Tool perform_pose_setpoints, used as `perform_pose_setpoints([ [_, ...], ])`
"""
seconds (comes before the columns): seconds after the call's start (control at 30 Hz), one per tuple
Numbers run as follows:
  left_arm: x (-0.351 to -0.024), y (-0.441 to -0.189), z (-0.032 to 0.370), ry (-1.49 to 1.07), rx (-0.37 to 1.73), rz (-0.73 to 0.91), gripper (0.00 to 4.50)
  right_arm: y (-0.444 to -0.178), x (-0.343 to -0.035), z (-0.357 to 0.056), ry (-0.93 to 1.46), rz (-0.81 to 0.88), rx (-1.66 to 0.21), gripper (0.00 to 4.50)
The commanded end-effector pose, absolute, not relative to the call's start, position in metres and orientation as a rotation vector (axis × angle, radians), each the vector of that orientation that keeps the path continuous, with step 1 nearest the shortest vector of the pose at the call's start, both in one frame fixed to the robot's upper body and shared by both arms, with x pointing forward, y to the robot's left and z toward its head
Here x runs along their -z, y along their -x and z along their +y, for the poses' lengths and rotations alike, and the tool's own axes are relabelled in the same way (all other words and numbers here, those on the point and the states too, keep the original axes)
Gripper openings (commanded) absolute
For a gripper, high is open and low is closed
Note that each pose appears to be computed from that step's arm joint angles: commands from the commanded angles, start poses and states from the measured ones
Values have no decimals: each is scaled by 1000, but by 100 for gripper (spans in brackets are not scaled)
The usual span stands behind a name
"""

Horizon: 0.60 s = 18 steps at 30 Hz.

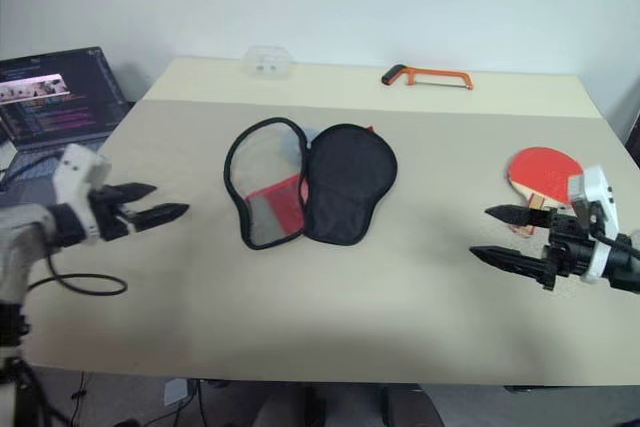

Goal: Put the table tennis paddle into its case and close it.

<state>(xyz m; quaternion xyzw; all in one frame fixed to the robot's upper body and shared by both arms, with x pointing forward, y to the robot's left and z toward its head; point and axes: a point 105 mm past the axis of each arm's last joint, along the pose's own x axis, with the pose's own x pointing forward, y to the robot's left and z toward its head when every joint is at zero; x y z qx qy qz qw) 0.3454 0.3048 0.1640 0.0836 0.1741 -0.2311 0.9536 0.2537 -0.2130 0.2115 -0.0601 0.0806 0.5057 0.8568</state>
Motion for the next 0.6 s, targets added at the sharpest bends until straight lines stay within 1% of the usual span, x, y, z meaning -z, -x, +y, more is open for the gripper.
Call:
perform_pose_setpoints([
  [0.03,-159,-354,293,-141,457,371,450,-254,-237,-206,162,96,-1088,448],
  [0.13,-149,-355,277,-89,491,393,450,-257,-251,-203,185,59,-1100,448],
  [0.2,-141,-355,271,-78,493,416,450,-260,-254,-205,200,54,-1093,448],
  [0.3,-130,-358,264,-35,469,442,450,-261,-254,-206,202,54,-1085,448],
  [0.37,-123,-359,252,6,489,445,450,-262,-252,-205,205,59,-1082,448],
  [0.53,-119,-362,226,109,516,438,450,-263,-249,-204,206,68,-1076,448],
  [0.6,-116,-368,217,112,488,461,450,-265,-247,-203,211,75,-1075,448],
])
